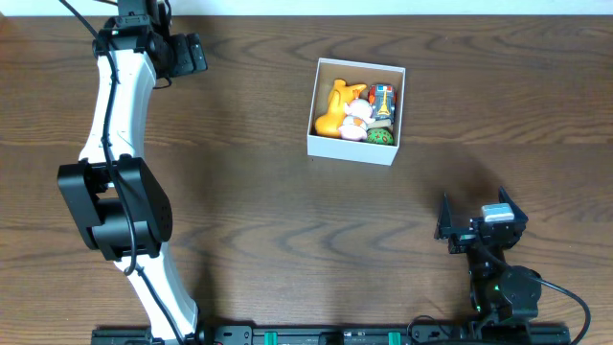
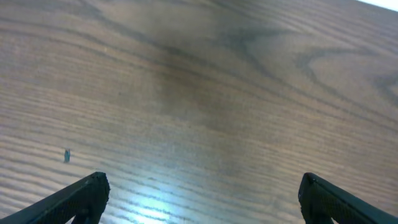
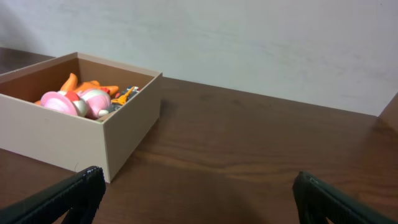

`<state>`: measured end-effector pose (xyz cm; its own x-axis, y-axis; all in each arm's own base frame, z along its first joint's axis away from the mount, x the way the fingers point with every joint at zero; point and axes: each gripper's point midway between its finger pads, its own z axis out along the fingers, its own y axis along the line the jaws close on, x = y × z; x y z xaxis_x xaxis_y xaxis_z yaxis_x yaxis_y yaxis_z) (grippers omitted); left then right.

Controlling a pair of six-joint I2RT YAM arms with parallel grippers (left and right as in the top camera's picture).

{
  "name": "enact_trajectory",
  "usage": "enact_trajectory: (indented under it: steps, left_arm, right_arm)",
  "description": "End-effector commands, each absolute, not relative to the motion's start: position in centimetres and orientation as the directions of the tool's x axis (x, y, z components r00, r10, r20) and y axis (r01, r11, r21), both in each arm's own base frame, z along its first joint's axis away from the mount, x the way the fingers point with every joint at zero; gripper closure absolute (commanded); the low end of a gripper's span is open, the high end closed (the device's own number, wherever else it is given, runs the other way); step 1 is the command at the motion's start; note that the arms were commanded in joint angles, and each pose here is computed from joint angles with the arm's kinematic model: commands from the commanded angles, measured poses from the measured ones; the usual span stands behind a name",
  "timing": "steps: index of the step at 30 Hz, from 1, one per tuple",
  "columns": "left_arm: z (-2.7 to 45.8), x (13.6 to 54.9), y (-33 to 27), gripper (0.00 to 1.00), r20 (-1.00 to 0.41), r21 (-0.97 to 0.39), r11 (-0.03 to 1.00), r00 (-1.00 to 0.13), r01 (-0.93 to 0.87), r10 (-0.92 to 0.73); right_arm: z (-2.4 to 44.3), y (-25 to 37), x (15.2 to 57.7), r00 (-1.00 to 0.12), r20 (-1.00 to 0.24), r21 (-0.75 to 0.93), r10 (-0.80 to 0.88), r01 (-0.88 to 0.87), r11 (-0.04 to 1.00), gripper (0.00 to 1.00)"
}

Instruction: Pack container

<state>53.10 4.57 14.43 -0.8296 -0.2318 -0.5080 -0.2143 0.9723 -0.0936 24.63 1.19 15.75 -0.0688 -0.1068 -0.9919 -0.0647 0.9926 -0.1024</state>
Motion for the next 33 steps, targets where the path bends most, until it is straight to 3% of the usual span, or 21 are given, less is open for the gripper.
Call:
enact_trajectory:
  steps: [1,9,20,33]
  left_arm:
    - [18.8,52.8,5.0,0.02,-0.578,-0.097,0.971,-0.782,-0.218,-0.233]
    - [28.5,50.0,3.9,0.02,-0.714,-0.110,0.978,-0.670,-0.179,-0.203]
    - [42.4,41.0,3.2,0.02,-0.878,-0.133,0.981,-0.443,-0.144,-0.184]
    - [47.1,32.4,2.5,0.02,-0.920,-0.140,0.982,-0.349,-0.129,-0.177]
  right_arm:
    - [15.7,1.2,24.6,-0.067,-0.994,-0.084,-0.089,-0.062,0.994,0.01]
    - [15.7,1.2,24.6,-0.067,-0.994,-0.084,-0.089,-0.062,0.994,0.01]
    - [15.7,1.2,24.6,-0.067,-0.994,-0.084,-0.089,-0.062,0.994,0.01]
    - [15.7,1.2,24.6,-0.067,-0.994,-0.084,-0.089,-0.062,0.994,0.01]
